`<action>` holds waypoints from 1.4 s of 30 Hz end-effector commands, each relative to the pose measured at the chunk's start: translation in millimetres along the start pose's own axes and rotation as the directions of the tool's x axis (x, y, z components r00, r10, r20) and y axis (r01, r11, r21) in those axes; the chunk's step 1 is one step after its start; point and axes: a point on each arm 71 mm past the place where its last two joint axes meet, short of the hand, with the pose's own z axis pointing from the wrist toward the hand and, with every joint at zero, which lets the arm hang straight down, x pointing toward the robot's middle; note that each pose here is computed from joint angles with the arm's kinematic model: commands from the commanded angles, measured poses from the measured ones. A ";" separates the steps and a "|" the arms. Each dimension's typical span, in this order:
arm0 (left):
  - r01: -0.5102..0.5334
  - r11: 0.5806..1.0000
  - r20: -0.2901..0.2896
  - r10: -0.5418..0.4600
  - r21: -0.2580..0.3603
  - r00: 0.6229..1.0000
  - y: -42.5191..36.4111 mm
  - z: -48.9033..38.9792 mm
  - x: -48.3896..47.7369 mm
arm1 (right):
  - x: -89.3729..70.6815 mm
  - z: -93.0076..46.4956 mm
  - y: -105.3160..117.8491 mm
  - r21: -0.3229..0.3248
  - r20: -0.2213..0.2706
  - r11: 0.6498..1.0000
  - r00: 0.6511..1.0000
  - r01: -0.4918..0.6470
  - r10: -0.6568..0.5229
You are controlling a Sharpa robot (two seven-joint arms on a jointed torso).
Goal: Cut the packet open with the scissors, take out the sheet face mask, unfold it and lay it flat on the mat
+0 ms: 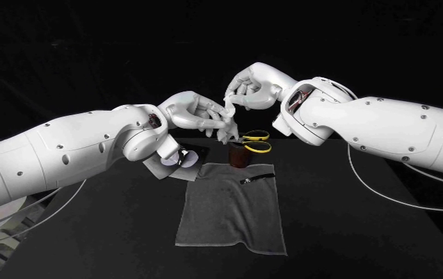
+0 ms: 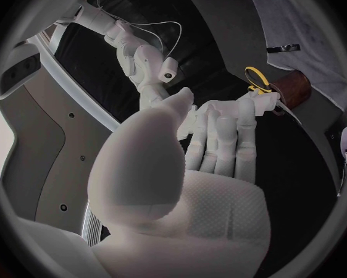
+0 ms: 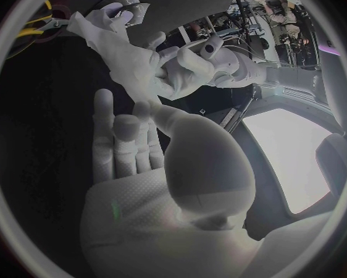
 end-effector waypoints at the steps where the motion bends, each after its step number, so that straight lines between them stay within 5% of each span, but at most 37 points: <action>1: -0.052 0.999 -0.002 0.052 -0.005 0.999 1.2 1.5 2.5 | -2.8 0.4 0.4 0.015 0.034 1.000 0.999 -0.012 0.011; 13: -0.087 0.996 0.030 0.087 -0.003 0.996 5.1 6.7 8.9 | -1.2 1.4 4.4 0.028 0.046 0.999 0.998 -0.032 0.030; 34: -0.134 0.991 0.278 0.132 -0.011 0.951 9.0 10.9 -3.1 | 2.5 1.8 9.2 0.040 0.040 0.998 0.998 -0.052 0.051; 42: -0.146 0.988 0.320 0.155 -0.051 0.935 14.4 13.1 -4.7 | 2.9 2.4 9.9 0.041 0.044 0.998 0.998 -0.056 0.055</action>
